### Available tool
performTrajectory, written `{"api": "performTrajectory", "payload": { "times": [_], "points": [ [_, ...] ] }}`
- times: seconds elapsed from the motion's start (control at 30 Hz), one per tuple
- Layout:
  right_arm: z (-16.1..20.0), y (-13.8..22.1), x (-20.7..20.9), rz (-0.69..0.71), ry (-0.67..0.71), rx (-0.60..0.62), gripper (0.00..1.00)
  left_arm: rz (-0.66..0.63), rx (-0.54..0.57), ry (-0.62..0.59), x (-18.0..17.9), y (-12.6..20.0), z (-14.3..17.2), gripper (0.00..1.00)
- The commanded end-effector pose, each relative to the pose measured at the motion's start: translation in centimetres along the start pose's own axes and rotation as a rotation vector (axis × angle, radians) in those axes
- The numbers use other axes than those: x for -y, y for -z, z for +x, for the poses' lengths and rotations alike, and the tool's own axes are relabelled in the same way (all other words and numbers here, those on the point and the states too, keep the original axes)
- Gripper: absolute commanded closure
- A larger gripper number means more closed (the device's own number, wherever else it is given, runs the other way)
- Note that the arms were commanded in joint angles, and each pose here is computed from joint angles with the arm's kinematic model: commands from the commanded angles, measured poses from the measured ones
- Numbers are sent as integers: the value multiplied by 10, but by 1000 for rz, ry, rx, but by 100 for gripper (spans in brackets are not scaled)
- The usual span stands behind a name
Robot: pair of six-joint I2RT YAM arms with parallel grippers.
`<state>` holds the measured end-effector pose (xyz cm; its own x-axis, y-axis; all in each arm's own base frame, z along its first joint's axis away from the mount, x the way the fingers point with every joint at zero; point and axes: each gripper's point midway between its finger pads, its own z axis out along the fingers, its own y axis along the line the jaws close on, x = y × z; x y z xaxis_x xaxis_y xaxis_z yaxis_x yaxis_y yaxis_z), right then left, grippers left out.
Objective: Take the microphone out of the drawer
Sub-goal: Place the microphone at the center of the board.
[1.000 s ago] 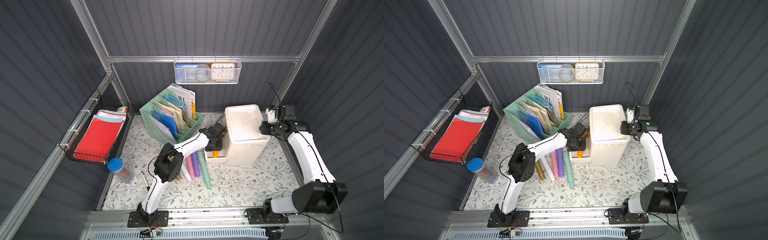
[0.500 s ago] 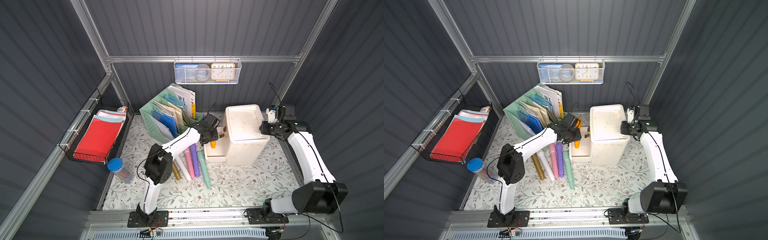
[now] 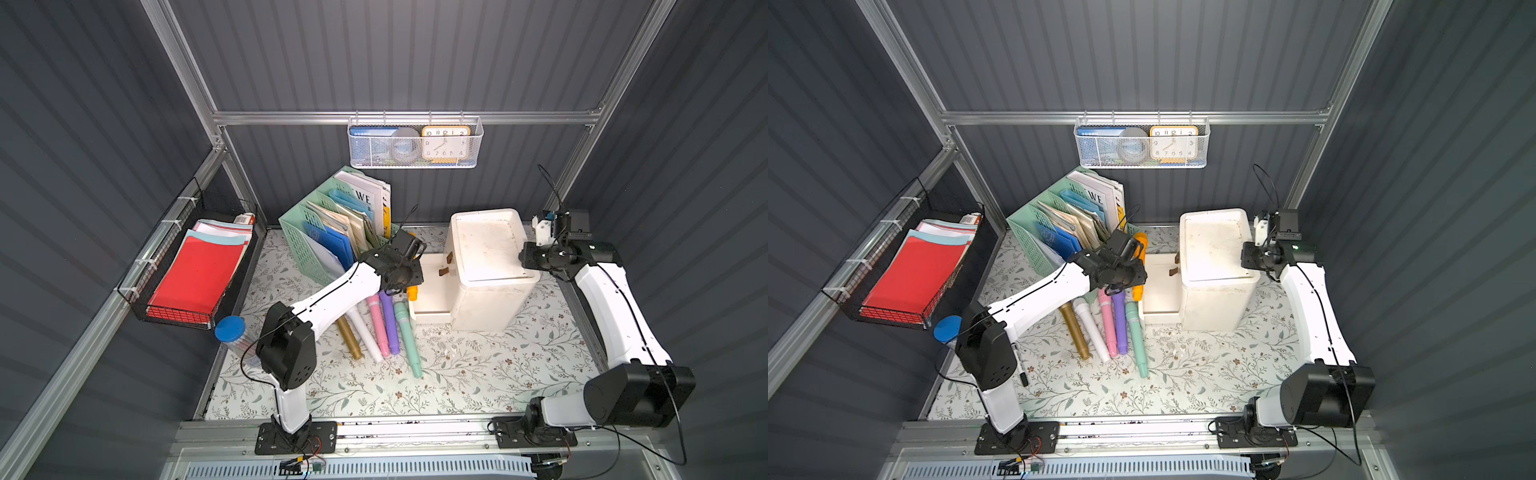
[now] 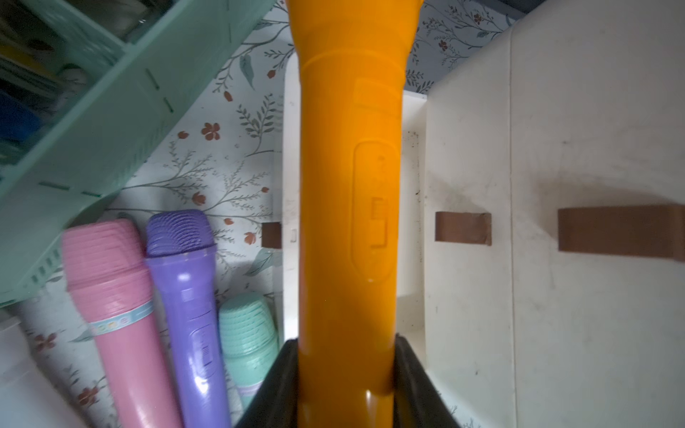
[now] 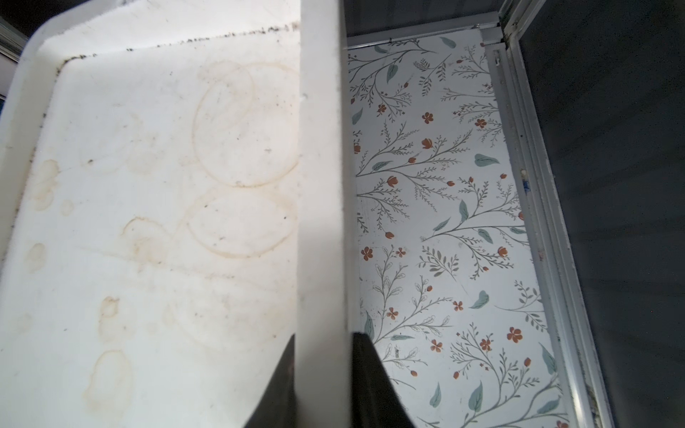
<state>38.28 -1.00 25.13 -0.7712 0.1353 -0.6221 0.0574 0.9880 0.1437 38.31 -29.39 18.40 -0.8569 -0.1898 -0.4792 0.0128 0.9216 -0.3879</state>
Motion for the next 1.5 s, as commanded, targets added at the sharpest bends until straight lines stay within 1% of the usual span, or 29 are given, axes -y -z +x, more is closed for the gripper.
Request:
{"api": "performTrajectory", "payload": {
  "times": [0.0,0.17,0.33,0.5,0.67,0.87,1.13,1.33,1.47],
  "points": [
    [79,-36,-20,-114,-164,-334,94,-35,15,-34,-20,16,9,100],
    [80,-38,-20,-119,-166,-343,94,-74,10,-4,-51,29,36,100],
    [81,-38,-20,-118,-167,-348,94,-163,2,62,-95,35,68,100],
    [83,-40,-20,-119,-169,-355,94,-229,10,126,-129,43,92,100],
    [82,-39,-22,-128,-172,-352,94,-300,-30,192,-161,42,114,100],
    [82,-38,-23,-134,-176,-349,94,-345,-21,246,-184,46,123,100],
    [83,-38,-24,-139,-179,-347,94,-453,43,296,-224,66,128,100],
    [83,-37,-25,-145,-181,-349,94,-435,57,302,-227,68,128,100],
    [84,-37,-26,-144,-181,-349,94,-467,57,328,-236,69,135,100]
  ]
}}
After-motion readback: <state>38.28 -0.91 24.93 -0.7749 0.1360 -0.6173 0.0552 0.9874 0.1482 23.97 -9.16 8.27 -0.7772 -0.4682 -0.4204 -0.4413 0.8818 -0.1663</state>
